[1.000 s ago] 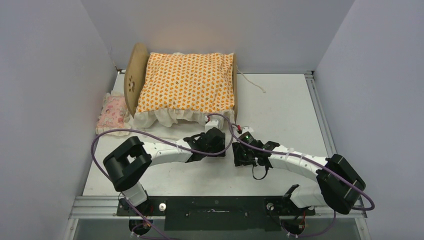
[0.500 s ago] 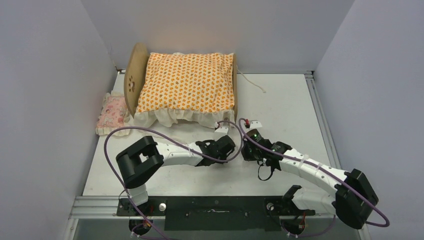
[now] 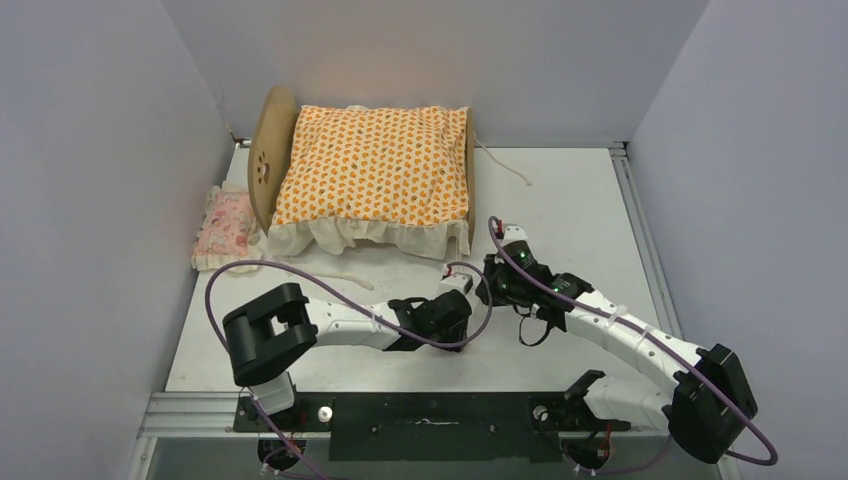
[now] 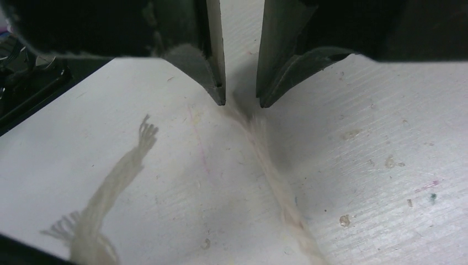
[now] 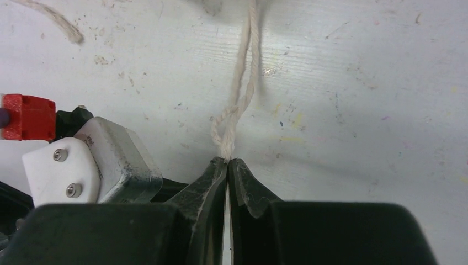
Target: Set up the pet bed
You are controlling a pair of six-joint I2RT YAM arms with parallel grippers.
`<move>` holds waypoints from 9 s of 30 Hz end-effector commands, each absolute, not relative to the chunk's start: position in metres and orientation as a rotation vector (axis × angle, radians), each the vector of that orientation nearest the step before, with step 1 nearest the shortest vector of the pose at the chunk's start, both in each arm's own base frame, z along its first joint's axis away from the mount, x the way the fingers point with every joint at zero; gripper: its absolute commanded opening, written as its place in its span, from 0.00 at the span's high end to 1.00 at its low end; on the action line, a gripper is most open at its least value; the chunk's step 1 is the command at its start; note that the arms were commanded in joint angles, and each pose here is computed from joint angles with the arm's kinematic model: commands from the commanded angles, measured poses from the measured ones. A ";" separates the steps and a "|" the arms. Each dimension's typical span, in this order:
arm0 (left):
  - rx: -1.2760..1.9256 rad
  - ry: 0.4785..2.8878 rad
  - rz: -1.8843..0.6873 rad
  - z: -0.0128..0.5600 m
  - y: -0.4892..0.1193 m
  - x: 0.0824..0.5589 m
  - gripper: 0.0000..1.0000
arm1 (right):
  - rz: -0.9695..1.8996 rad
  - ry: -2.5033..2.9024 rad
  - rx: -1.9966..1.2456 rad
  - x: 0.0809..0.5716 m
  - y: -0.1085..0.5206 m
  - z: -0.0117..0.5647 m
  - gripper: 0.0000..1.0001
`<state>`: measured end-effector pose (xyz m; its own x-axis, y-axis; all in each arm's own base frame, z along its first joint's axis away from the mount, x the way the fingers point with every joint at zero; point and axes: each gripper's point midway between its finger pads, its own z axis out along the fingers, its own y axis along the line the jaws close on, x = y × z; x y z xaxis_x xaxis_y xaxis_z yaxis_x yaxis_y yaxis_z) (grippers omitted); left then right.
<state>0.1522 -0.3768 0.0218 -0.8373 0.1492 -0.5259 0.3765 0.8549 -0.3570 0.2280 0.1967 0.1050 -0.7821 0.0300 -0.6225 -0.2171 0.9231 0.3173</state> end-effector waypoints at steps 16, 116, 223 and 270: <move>-0.028 2.351 -0.646 0.084 -0.290 0.198 0.59 | 0.653 2.412 0.156 0.280 0.260 0.097 0.95; -0.098 2.509 -0.436 -0.021 -0.294 0.218 0.91 | -0.018 2.346 -0.300 0.289 0.228 -0.004 0.81; -0.303 2.260 -0.932 0.049 -0.372 0.302 0.64 | 0.697 2.224 -0.585 0.251 0.263 0.037 0.95; -0.306 2.316 -0.832 0.045 -0.341 0.314 1.00 | 0.620 2.207 -0.197 0.317 0.268 0.050 0.78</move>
